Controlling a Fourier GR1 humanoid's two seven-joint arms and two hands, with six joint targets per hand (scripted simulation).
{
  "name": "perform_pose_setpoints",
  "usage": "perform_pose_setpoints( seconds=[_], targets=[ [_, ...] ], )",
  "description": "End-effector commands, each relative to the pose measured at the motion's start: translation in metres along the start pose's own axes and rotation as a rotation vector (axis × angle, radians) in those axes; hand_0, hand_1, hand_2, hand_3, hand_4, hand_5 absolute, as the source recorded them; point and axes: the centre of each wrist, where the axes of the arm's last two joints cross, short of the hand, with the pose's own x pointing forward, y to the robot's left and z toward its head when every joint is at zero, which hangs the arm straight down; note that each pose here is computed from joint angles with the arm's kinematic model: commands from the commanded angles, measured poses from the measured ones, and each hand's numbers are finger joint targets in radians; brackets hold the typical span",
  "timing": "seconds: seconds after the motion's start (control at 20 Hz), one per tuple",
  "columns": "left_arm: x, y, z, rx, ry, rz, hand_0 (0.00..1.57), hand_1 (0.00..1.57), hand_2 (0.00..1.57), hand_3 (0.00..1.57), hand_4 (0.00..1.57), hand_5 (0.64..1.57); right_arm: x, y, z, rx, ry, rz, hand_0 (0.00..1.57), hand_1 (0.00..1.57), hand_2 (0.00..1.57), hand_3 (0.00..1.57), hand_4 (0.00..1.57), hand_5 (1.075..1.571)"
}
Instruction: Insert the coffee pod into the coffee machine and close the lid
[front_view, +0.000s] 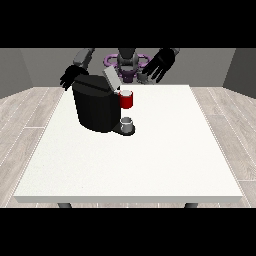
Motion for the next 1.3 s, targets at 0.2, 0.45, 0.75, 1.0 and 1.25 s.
perform_pose_setpoints(
  seconds=[0.2, 0.45, 0.75, 1.0, 1.25],
  targets=[
    [-0.043, -0.087, 0.024, 0.012, 0.011, 0.549, 0.00, 0.00, 0.00, 0.00, 0.00, 1.571, -0.033, -0.045, 0.028, -0.099, 0.136, 0.033, 0.00, 0.00, 0.00, 0.00, 0.40, 1.571],
    [-0.071, -0.135, 0.055, 0.009, 0.097, 0.664, 0.00, 0.00, 0.00, 0.00, 0.00, 1.571, -0.028, -0.051, 0.035, -0.078, 0.143, 0.089, 0.00, 0.00, 0.00, 0.00, 0.49, 1.571],
    [-0.112, -0.133, 0.091, 0.101, 0.184, 0.776, 0.00, 0.00, 0.00, 0.00, 0.00, 1.571, 0.009, -0.046, 0.026, 0.099, 0.043, 0.070, 0.00, 0.00, 0.00, 0.00, 0.37, 1.571],
    [-0.116, -0.160, 0.107, 0.043, 0.195, 0.846, 0.00, 0.00, 0.00, 0.00, 0.00, 1.571, 0.051, -0.024, 0.005, 0.161, -0.045, 0.110, 0.00, 0.00, 0.00, 0.00, 0.00, 1.571],
    [-0.105, -0.175, 0.112, 0.021, 0.162, 0.923, 0.00, 0.00, 0.00, 0.00, 0.03, 1.571, 0.071, -0.037, -0.012, 0.194, -0.064, 0.092, 0.00, 0.00, 0.00, 0.00, 0.00, 1.571]
  ],
)
